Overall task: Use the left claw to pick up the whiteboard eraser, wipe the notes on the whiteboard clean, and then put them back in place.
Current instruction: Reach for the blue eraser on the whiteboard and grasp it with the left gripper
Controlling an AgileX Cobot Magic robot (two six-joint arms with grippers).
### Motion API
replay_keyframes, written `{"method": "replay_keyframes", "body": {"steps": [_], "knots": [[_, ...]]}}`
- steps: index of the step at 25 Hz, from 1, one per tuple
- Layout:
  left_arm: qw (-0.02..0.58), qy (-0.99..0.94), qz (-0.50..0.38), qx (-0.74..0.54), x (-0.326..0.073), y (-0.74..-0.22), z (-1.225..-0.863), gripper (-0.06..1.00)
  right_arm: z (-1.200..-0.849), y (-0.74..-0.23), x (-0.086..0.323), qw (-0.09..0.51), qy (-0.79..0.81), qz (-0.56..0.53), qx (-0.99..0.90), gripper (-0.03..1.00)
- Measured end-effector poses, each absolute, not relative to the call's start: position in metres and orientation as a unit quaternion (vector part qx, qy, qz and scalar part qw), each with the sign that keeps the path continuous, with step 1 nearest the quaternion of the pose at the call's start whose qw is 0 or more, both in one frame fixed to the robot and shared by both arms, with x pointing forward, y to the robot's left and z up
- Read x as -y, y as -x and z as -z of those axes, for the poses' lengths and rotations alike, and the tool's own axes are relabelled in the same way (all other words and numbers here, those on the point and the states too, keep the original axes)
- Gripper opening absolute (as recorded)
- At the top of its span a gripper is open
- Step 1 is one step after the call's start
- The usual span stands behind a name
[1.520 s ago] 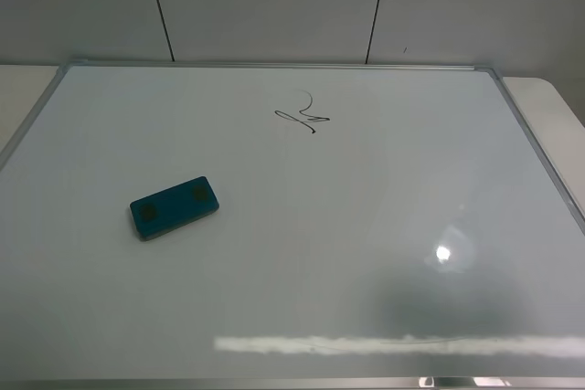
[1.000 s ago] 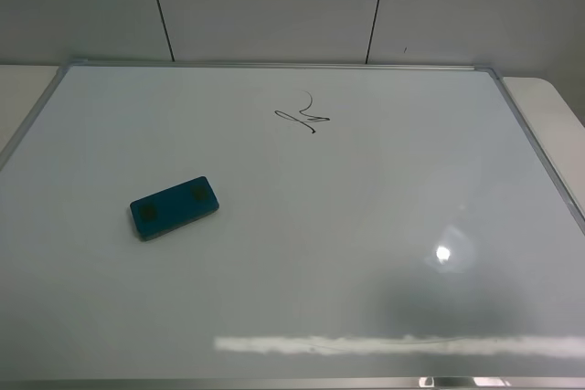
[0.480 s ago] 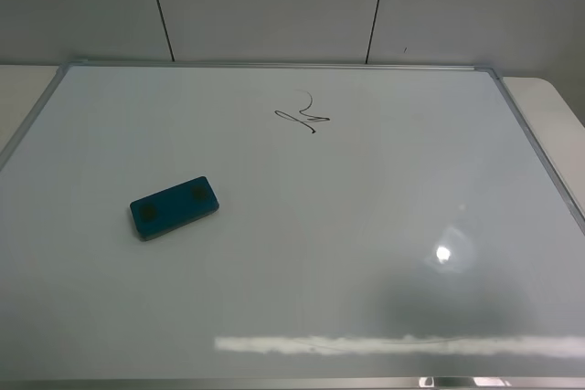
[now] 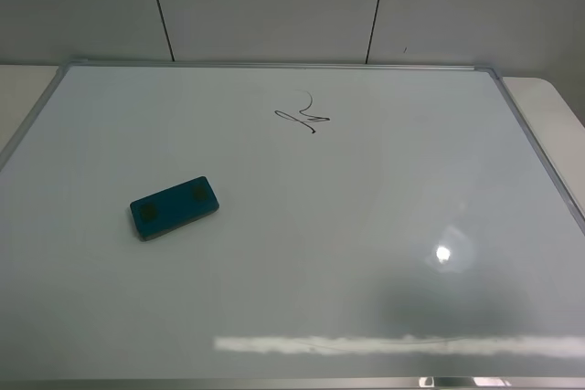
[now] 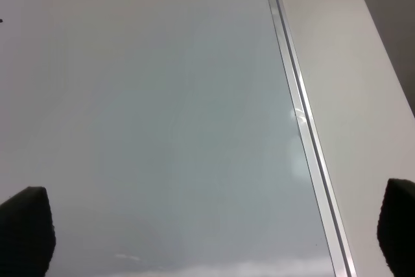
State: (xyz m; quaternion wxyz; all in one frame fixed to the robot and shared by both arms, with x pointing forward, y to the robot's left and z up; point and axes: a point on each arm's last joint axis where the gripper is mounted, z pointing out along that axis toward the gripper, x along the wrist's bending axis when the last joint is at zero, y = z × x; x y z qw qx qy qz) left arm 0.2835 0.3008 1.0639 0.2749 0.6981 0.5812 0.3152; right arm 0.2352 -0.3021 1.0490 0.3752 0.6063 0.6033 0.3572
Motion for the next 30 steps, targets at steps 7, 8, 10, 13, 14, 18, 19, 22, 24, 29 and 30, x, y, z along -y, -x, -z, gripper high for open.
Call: {"method": "replay_keyframes", "body": {"steps": [7, 8, 10, 13, 14, 18, 19, 22, 24, 29, 30], "knots": [[0.220, -0.835, -0.218, -0.455, -0.284, -0.345, -1.066, 0.99, -1.049, -0.235, 0.302, 0.375, -0.606, -0.357, -0.603, 0.99], [0.220, -0.835, -0.218, -0.455, -0.284, -0.345, -1.066, 0.99, -1.049, -0.235, 0.302, 0.375, -0.606, -0.357, -0.603, 0.99], [0.211, -0.856, -0.193, -0.430, -0.281, -0.362, -1.062, 0.99, -1.049, -0.235, 0.302, 0.375, -0.606, -0.357, -0.603, 0.99], [0.184, -0.893, -0.149, -0.382, -0.269, -0.396, -1.042, 0.99, -1.049, -0.235, 0.302, 0.375, -0.606, -0.357, -0.603, 0.99], [0.177, -0.901, -0.141, -0.369, -0.264, -0.403, -1.035, 0.99, -1.049, -0.235, 0.302, 0.375, -0.606, -0.357, -0.603, 0.99], [0.154, -0.924, -0.123, -0.327, -0.241, -0.427, -1.010, 0.99, -1.049, -0.235, 0.302, 0.375, -0.606, -0.357, -0.603, 0.99], [0.151, -0.929, -0.125, -0.315, -0.234, -0.431, -1.005, 0.99, -1.049, -0.235, 0.302, 0.375, -0.606, -0.357, -0.603, 0.99], [0.142, -0.937, -0.126, -0.292, -0.218, -0.440, -0.990, 0.99, -1.049, -0.235, 0.302, 0.375, -0.606, -0.357, -0.603, 0.99], [0.138, -0.941, -0.128, -0.282, -0.210, -0.445, -0.983, 0.99, -1.049, -0.235, 0.302, 0.375, -0.606, -0.357, -0.603, 0.99], [0.114, -0.948, -0.109, -0.276, -0.197, -0.470, -0.973, 0.99, -1.049, -0.235, 0.302, 0.375, -0.606, -0.357, -0.603, 0.99], [0.108, -0.950, -0.102, -0.275, -0.194, -0.476, -0.974, 0.99, -1.049, -0.235, 0.302, 0.375, -0.606, -0.357, -0.603, 0.99]]}}
